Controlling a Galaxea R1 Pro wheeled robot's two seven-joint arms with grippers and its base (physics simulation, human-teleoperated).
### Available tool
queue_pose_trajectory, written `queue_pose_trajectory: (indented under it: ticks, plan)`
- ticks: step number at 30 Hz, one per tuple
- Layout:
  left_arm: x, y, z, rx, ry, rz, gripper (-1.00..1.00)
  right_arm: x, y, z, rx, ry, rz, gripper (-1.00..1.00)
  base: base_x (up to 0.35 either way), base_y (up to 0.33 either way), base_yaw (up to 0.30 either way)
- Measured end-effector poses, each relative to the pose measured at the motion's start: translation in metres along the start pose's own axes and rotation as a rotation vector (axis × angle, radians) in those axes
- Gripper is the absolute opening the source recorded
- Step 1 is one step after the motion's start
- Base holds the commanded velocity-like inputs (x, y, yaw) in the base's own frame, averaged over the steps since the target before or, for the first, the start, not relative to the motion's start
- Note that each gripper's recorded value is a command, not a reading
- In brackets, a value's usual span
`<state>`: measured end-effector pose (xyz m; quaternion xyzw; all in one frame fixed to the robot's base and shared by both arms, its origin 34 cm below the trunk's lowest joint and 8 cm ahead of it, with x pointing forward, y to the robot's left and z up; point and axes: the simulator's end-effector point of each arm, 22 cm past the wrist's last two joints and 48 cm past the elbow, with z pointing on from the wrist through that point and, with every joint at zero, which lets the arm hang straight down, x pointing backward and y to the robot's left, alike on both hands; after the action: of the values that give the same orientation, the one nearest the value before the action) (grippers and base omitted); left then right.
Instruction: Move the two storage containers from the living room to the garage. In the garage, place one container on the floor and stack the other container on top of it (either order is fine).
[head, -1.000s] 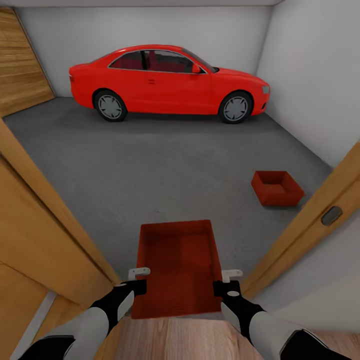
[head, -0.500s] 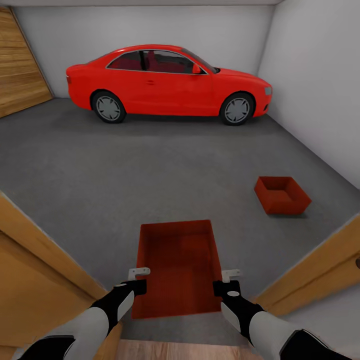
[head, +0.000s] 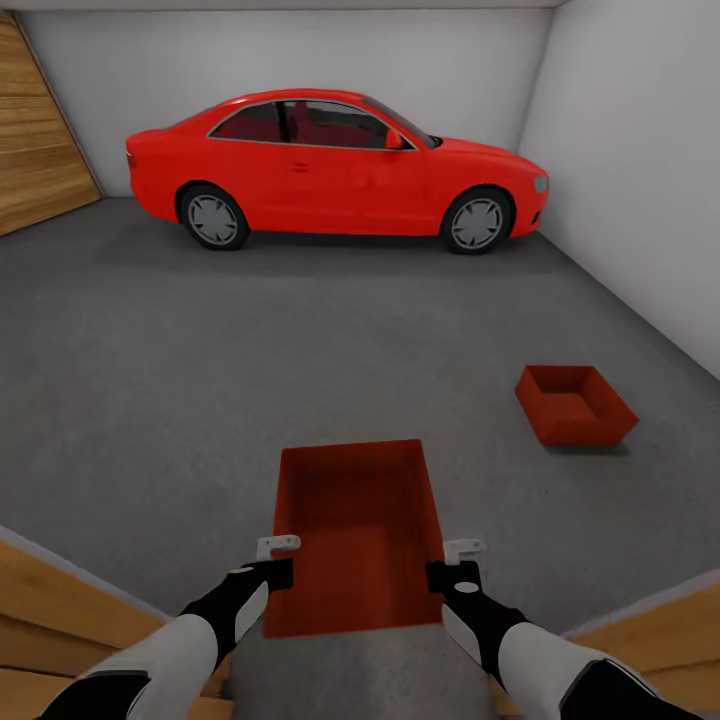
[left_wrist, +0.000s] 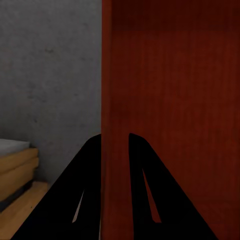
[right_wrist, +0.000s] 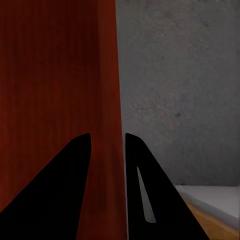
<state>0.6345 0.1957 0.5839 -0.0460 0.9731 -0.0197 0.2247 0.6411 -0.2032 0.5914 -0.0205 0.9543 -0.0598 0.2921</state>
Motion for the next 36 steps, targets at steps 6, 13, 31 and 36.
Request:
queue_pose_trajectory:
  ticks: [6, 13, 31, 36]
  plan:
    - [0.0, 0.0, 0.0, 0.0, 0.0, 0.0, -1.0, 0.0001, 0.0, 0.0, 0.0, 0.0, 0.0, -1.0, 0.323, 0.0, 0.0]
    - [-0.0001, 0.0001, 0.0, 0.0, 0.0, 0.0, -1.0, 0.0001, 0.0, 0.0, 0.0, 0.0, 0.001, -1.0, 0.323, 0.0, 0.0]
    - [0.0003, 0.0002, 0.0, -0.001, 0.001, 0.0, -1.0, 0.0003, 0.0001, 0.0, 0.0, 0.001, 0.0, -1.0, 0.323, 0.0, 0.0]
    - [0.0003, 0.0001, 0.0, 0.0, 0.001, 0.0, -1.0, 0.0002, 0.0001, 0.0, 0.0, 0.001, 0.0, -1.0, 0.323, 0.0, 0.0]
